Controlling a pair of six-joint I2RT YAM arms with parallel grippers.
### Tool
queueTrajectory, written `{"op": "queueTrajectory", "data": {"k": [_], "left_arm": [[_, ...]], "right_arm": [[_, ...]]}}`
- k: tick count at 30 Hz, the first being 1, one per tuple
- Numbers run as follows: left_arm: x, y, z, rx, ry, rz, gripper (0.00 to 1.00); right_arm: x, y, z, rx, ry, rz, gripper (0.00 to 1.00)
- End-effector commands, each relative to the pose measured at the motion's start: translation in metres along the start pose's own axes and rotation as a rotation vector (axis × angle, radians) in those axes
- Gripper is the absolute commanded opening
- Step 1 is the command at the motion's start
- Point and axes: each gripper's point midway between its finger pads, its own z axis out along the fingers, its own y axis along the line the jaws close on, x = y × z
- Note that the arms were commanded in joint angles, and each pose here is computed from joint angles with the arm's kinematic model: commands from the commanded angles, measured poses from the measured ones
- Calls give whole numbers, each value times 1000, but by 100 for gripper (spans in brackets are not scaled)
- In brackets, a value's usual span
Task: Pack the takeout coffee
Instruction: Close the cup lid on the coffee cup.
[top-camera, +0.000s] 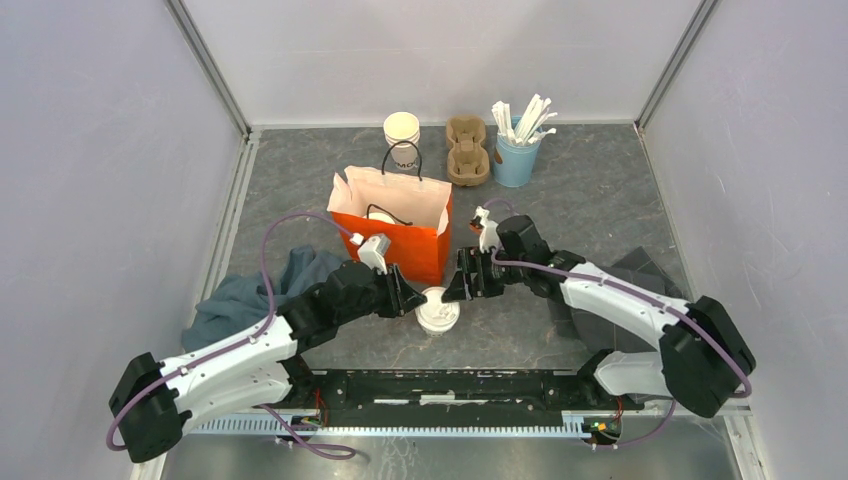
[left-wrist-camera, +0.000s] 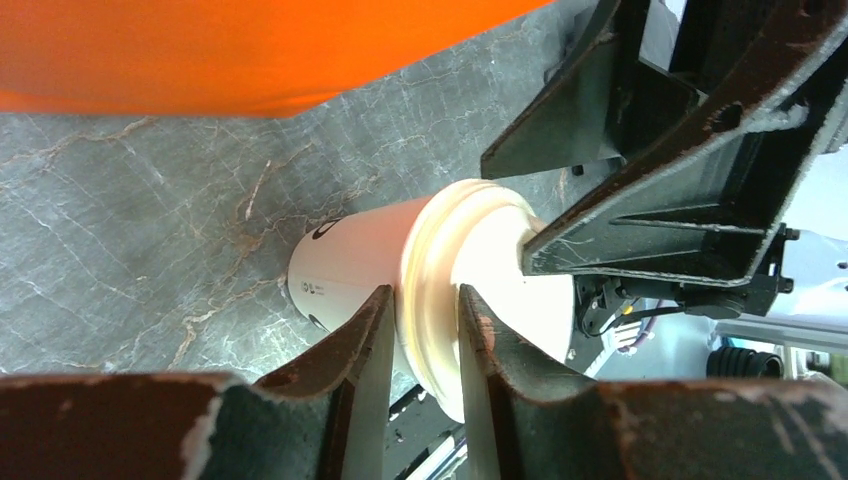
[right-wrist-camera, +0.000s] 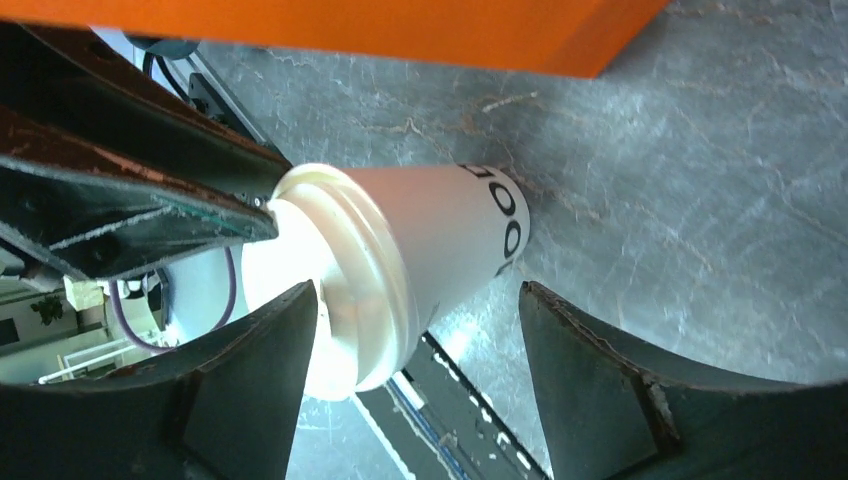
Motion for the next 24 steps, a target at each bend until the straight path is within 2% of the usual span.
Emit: {"op": "queueTrajectory", "data": {"k": [1, 12, 17, 20, 24], "left_arm": [[0, -9, -3, 22, 18, -37, 35], [-1, -12, -6, 30, 13, -58, 35], [-4, -16, -7, 39, 5, -84, 45], [-3, -17, -7, 46, 4, -100, 48], [-2, -17, -8, 58, 3, -119, 50]], "right_arm": [[1, 7, -21, 18, -11, 8, 80], [9, 20, -24, -50, -63, 52, 78], [10, 19, -25, -44, -67, 48, 75], [13, 18, -24, -48, -67, 54, 67], [14, 17, -22, -48, -64, 59, 63]]}}
